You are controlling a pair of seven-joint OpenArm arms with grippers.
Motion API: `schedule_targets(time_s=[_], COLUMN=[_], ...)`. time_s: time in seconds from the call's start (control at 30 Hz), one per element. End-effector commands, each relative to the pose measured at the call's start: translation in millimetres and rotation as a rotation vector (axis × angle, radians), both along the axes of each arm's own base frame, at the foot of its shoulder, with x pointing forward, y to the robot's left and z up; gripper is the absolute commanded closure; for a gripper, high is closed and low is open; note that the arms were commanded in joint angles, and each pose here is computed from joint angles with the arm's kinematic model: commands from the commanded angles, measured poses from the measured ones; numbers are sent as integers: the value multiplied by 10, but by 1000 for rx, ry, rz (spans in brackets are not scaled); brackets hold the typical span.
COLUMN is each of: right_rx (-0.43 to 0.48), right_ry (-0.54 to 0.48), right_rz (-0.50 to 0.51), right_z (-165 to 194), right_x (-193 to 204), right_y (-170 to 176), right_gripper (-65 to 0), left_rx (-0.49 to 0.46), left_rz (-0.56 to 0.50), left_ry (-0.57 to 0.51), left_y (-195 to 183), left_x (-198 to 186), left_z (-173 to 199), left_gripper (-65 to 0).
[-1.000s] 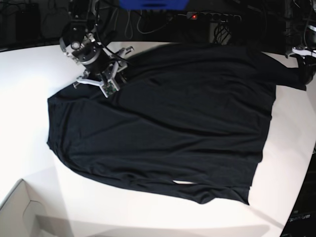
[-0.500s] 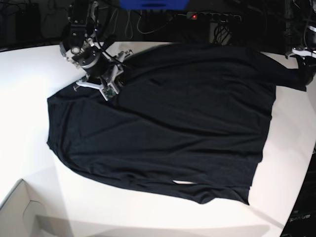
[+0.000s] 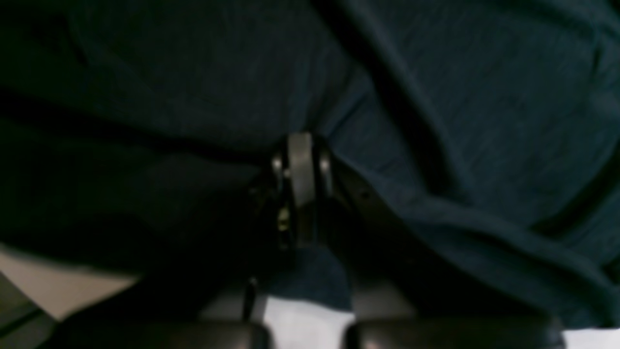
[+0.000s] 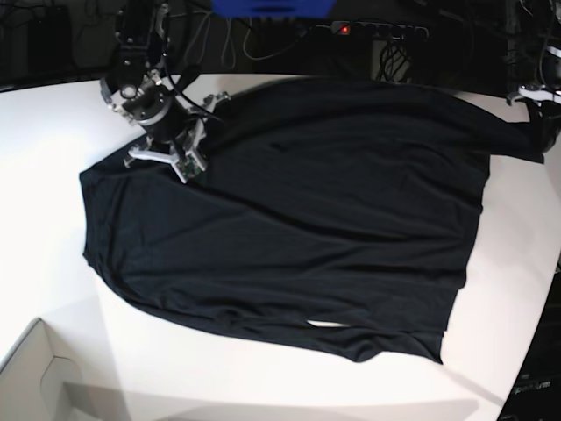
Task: Layout the t-shirt on the table in an organized manner, then fold the t-shirt properly
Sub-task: 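Move the right gripper along the shirt's side edge and grasp it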
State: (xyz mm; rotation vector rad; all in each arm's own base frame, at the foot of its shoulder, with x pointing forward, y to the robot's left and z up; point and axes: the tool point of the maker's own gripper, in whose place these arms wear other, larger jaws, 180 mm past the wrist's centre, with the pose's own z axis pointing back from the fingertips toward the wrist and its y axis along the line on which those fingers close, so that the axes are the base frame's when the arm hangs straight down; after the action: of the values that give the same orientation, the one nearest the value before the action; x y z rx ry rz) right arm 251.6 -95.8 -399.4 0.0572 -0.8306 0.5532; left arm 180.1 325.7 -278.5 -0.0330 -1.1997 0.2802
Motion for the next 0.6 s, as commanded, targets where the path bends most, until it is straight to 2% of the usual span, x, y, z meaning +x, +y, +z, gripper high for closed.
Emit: schedule_targets(time_s=[0.0, 0.2, 0.43, 0.57], right_rx=[18, 2, -16, -27], right_ry=[-71, -146, -176, -193], right_rz=[-1, -3, -2, 4], right_z=[192, 449, 539, 586], right_x=[116, 219, 333, 391], right_y=[20, -7, -61, -82], right_gripper=[0, 0, 0, 0], left_rx=[24, 26, 27, 26], left_rz=[-8, -9, -8, -23], left_ry=[-60, -75, -149, -132], left_y=[15, 19, 19, 31], left_x=[61, 105, 299, 457], left_z=[177, 210, 360, 383], left_gripper=[-3, -3, -3, -3])
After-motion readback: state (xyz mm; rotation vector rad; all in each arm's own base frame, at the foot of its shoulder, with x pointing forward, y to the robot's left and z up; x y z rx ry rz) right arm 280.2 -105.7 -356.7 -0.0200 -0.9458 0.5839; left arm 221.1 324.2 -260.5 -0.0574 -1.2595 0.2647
